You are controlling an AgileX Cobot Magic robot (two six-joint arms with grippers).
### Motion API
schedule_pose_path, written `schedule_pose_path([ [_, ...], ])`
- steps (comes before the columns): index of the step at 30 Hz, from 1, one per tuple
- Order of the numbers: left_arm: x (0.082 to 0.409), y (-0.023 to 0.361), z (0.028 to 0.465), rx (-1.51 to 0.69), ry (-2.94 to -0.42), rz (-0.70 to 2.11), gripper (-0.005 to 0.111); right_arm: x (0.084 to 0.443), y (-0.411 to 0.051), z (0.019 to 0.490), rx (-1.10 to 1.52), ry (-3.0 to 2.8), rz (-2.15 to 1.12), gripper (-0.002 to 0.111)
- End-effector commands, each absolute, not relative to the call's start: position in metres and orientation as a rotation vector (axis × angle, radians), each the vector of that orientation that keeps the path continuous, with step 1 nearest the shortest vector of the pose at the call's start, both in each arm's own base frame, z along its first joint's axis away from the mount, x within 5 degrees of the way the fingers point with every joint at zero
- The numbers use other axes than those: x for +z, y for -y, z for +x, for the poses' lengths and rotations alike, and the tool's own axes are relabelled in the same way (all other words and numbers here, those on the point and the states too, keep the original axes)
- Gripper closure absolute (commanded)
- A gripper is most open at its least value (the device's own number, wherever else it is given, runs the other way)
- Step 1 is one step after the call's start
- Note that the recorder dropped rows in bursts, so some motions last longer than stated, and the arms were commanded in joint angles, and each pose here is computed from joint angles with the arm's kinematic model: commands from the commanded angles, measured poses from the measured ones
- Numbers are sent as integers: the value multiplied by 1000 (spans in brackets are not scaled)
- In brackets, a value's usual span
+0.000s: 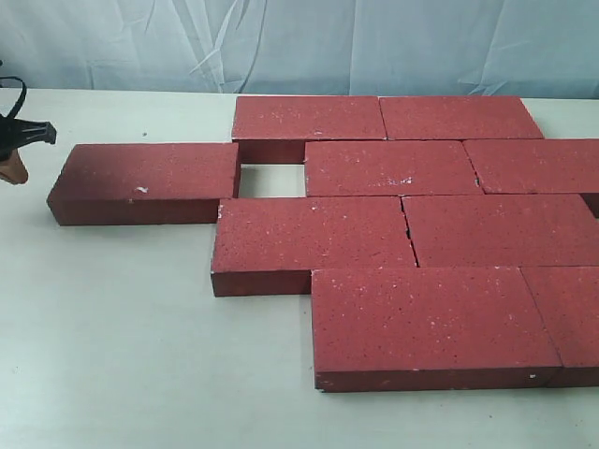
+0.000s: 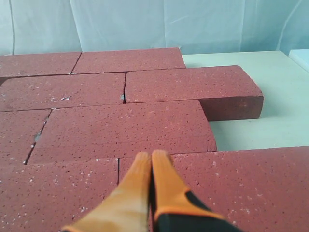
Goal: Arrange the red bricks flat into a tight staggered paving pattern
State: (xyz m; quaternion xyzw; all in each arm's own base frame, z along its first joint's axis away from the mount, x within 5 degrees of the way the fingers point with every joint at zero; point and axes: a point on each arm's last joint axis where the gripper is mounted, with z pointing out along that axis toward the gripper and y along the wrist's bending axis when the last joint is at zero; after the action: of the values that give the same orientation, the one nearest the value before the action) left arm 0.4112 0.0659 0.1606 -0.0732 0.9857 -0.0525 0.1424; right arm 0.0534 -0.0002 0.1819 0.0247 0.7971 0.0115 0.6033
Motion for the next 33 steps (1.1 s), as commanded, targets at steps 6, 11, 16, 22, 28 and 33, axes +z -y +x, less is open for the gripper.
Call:
schedule_pose_path([
  [6,134,-53,406,-336,-2842,-253,107,181,0,53,26,-1835,48,109],
  [11,135,-45,407,-393,-2832,-222,107,181,0,53,26,-1835,48,109],
  [16,135,-28,410,-394,-2828,-144,107,181,0,53,26,-1835,48,109],
  [22,136,-8,412,-394,-2821,-58,107,181,0,53,23,-1835,46,109],
  [28,136,7,413,-394,-2815,32,107,181,0,53,23,-1835,46,109],
  [33,136,16,413,-408,-2805,79,107,181,0,53,23,-1835,46,109],
])
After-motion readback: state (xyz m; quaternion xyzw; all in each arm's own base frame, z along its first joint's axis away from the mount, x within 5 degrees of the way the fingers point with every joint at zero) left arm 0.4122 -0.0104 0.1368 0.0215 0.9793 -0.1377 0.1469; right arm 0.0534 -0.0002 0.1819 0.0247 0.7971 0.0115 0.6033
